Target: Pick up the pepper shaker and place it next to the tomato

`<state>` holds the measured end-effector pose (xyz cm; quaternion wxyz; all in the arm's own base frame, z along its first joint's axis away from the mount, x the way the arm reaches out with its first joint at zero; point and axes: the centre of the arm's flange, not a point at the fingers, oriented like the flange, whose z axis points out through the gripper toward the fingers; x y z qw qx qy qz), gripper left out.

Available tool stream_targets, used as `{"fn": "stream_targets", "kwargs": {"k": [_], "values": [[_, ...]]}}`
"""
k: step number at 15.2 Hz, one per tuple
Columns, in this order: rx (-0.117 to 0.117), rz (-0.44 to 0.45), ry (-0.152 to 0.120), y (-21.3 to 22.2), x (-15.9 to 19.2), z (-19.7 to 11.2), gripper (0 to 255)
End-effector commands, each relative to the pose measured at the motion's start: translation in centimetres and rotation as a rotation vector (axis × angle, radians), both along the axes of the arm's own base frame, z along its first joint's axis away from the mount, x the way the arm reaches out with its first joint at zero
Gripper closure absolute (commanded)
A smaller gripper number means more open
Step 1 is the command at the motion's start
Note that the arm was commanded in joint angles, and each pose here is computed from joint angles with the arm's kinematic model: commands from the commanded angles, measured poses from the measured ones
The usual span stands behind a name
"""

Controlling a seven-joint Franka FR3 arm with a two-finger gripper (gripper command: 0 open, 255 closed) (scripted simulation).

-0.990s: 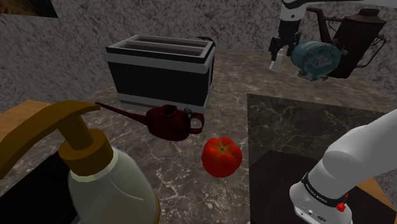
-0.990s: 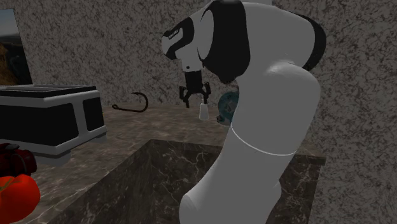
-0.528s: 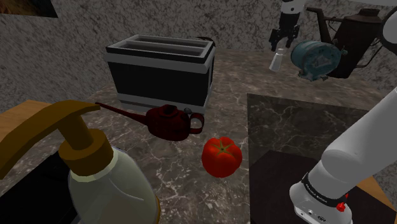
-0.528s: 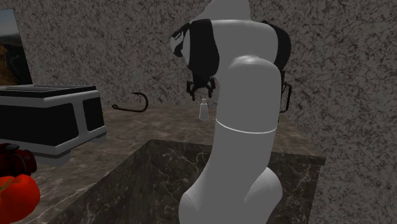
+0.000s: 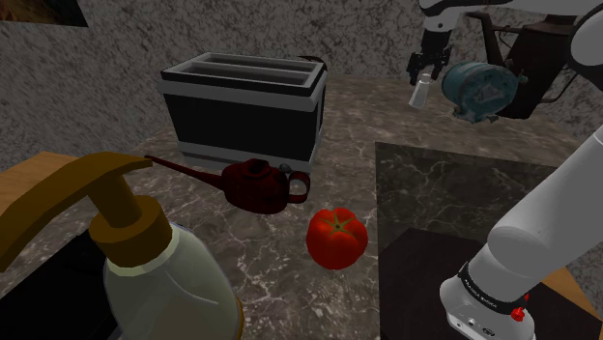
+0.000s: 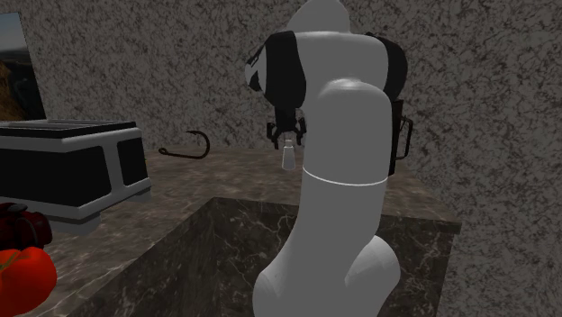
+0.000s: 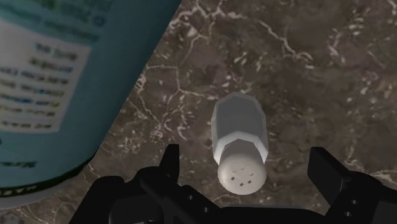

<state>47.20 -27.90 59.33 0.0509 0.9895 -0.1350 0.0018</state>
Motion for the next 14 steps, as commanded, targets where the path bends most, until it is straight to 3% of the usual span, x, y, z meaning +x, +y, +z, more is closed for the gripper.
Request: {"fn": "stream_targets", "kwargs": {"k": [1,8,9,14], "values": [[0.0,0.0,0.0,-0.12,0.11,-0.7,0],[0.0,0.0,0.0,-0.12,0.12,-0.69,0],[0.0,0.0,0.0,-0.12,0.12,-0.69,255],[0.0,0.0,0.0,-0.12,0.12,-0.69,255]]}}
